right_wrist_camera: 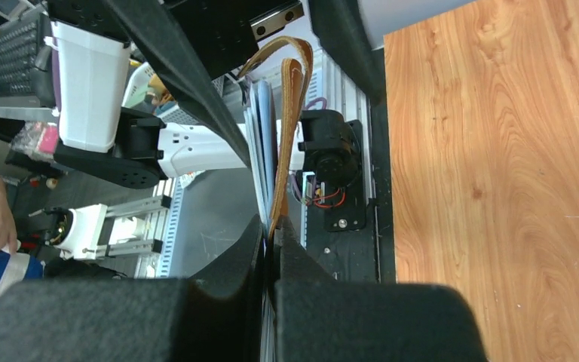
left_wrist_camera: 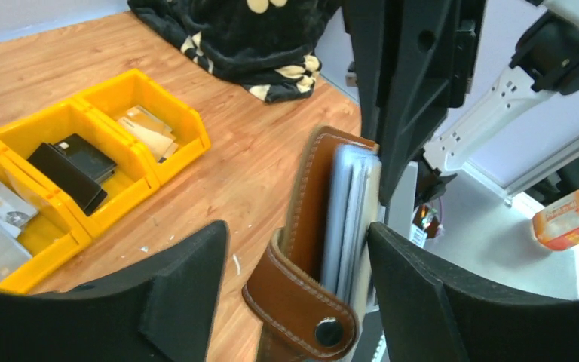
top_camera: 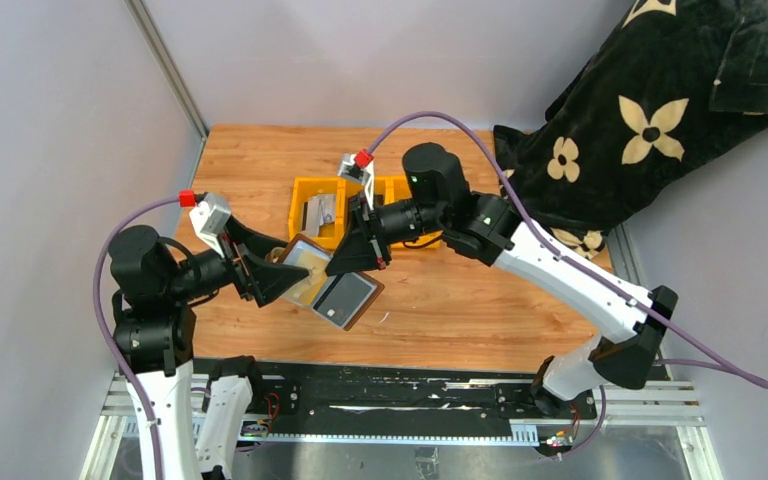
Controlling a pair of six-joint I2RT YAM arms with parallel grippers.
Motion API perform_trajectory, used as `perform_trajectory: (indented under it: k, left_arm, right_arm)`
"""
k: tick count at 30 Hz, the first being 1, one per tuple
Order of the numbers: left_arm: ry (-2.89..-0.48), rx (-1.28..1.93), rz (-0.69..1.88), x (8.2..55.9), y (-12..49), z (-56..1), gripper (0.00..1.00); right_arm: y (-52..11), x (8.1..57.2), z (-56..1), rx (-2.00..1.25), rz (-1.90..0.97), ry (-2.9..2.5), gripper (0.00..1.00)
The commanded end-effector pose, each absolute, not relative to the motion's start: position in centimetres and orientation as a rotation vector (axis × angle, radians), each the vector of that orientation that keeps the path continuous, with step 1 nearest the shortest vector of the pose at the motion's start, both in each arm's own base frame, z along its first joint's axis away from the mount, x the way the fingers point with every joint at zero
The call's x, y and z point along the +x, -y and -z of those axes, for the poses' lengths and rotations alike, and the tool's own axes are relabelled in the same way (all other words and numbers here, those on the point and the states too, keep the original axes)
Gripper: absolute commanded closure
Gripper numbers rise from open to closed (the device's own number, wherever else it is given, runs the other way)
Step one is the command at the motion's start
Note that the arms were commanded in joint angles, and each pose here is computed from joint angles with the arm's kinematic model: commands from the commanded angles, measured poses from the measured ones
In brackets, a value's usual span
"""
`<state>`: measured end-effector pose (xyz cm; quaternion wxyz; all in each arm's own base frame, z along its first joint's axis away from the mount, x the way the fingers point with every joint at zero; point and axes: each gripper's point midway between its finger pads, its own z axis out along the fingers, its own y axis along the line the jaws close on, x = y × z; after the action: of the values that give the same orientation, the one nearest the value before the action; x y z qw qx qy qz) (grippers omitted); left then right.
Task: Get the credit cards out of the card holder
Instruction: Open the card holder at the center of the board.
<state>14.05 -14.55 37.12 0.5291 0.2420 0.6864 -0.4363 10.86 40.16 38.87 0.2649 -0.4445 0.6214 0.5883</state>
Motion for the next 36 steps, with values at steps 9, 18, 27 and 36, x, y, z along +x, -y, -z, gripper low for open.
perform_trajectory:
  k: [9, 18, 27, 36]
  left_arm:
    - [-1.68, 0.62, 1.154, 12.8, 15.2, -34.1, 0.72]
    - [-1.726, 0.537, 1.09, 15.5, 14.3, -35.0, 0.99]
    - [-1.618, 0.44, 1.137, 15.4, 14.6, -37.8, 0.93]
    - [-1.729, 0.443, 1.274, 14.4, 15.2, -34.8, 0.31]
  right_arm:
    - [-41.8, 10.3, -38.4, -1.429, -1.647, -1.628, 1.0]
    - [-40.5, 9.6, -36.7, -1.445, -1.767, -1.64, 0.56]
    - [-38.7, 9.7, -36.4, -1.331, -1.765, -1.588, 0.89]
    - [-38.0, 9.4, -38.2, -1.43, -1.717, -1.515, 1.0]
